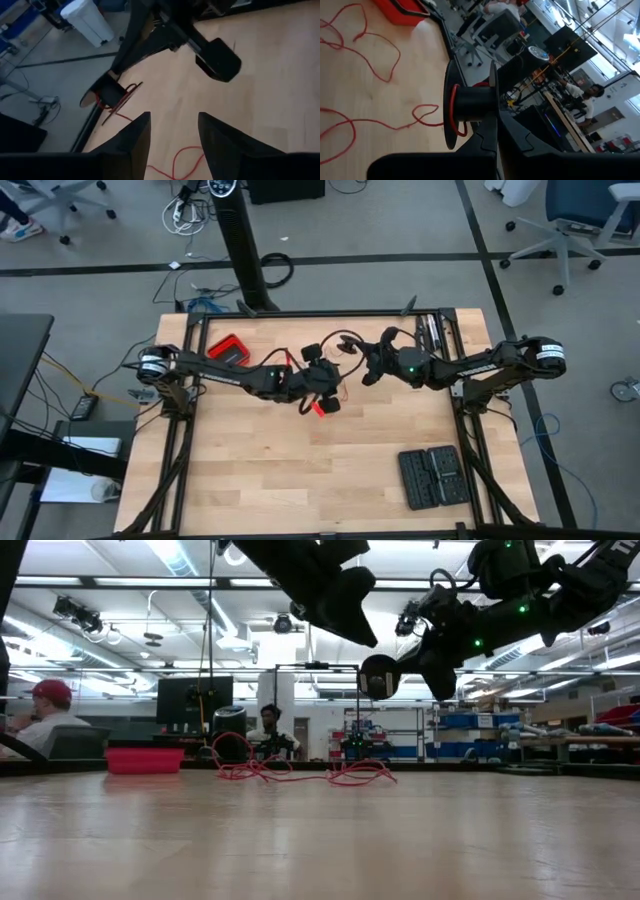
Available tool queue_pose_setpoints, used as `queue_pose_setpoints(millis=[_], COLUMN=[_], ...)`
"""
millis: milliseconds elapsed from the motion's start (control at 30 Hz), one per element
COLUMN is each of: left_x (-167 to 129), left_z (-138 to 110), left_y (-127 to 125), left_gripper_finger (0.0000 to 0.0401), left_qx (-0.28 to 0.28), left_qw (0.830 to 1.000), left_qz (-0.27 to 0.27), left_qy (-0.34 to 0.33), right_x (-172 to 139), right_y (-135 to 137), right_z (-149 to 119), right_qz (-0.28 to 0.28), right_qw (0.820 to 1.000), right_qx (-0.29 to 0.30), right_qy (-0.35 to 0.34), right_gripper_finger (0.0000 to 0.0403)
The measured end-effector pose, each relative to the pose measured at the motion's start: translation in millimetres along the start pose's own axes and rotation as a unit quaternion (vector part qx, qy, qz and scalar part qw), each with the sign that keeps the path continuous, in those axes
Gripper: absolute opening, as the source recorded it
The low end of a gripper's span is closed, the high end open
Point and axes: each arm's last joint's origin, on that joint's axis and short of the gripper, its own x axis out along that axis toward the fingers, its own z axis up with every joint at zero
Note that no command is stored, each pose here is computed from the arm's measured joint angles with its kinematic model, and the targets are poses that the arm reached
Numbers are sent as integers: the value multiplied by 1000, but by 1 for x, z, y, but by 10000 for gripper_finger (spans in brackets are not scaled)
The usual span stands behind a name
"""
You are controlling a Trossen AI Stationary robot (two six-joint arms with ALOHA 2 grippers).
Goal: Coil cords
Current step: Uncoil the wire to the spool
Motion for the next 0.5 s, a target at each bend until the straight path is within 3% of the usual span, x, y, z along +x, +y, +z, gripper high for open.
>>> queue_pose_setpoints(millis=[267, 500], left_x=[9, 16], left_z=[-15, -44], left_y=[6, 2], left_gripper_finger=[168, 168], left_qx=[-50, -99], left_qw=[998, 994], left_qz=[36, 42], left_qy=[7, -12], right_x=[-3, -4], right_y=[4, 3], right_z=[4, 4], right_qz=[9, -13], right_qw=[1000, 1000], right_qx=[-4, 3], right_qy=[-9, 2], right_gripper_finger=[0, 0])
